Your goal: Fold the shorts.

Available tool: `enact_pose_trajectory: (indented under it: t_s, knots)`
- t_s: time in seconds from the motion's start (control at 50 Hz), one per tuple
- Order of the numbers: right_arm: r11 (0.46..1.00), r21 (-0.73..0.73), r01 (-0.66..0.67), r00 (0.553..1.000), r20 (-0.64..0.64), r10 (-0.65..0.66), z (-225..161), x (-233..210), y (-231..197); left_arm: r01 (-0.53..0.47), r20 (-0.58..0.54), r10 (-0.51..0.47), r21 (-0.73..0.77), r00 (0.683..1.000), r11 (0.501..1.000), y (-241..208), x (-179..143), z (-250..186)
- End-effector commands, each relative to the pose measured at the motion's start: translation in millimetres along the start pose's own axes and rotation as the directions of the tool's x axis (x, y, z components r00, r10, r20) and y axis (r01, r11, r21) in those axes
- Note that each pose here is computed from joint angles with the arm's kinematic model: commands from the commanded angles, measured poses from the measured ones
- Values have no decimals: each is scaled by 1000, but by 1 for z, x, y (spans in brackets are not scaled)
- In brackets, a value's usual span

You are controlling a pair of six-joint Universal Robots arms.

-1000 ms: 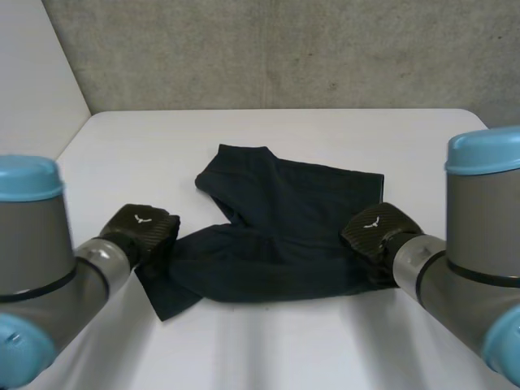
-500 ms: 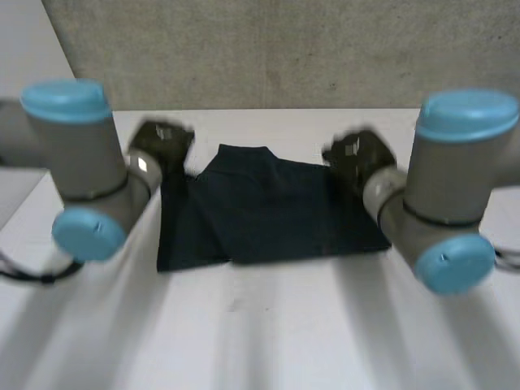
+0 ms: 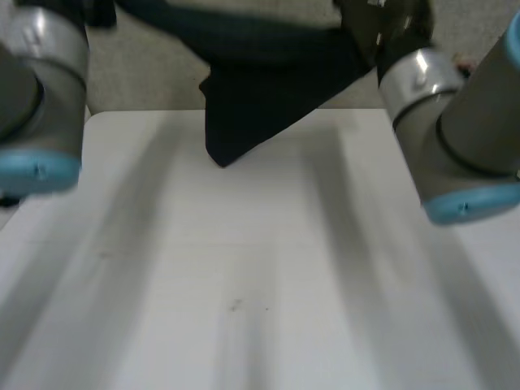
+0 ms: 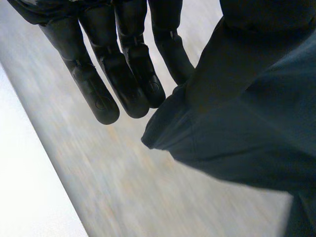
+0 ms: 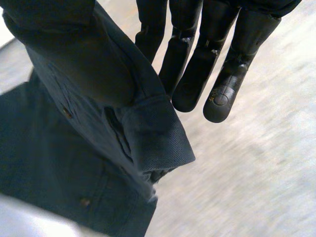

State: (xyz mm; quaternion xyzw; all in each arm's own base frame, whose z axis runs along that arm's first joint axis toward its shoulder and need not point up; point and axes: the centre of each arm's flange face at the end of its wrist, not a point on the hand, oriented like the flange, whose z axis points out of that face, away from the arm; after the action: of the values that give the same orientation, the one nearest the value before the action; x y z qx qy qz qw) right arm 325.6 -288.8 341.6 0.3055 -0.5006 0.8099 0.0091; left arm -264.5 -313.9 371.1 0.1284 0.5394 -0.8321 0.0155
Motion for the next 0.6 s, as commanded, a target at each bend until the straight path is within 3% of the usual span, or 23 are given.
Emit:
enact_pose_trajectory:
  t_s: [0.02,0.16,0.36,0.46,0.6]
  knots:
    - [965,-261,32,978,205,23,-49,-47,69,-79,-152,32,-310,988,947,90,14,-69]
    - [890,-451,69,945,316,87,-98,-68,106,-141,-268,13,-462,963,876,125,22,-130]
    - [820,-561,110,907,394,148,-145,-72,111,-180,-312,15,-509,950,842,120,14,-169]
    - [803,-587,100,867,448,220,-164,-80,118,-225,-380,15,-515,925,827,128,16,-180]
    - [754,-655,-39,879,336,338,-159,-66,129,-240,-458,-22,-505,889,829,131,24,-188]
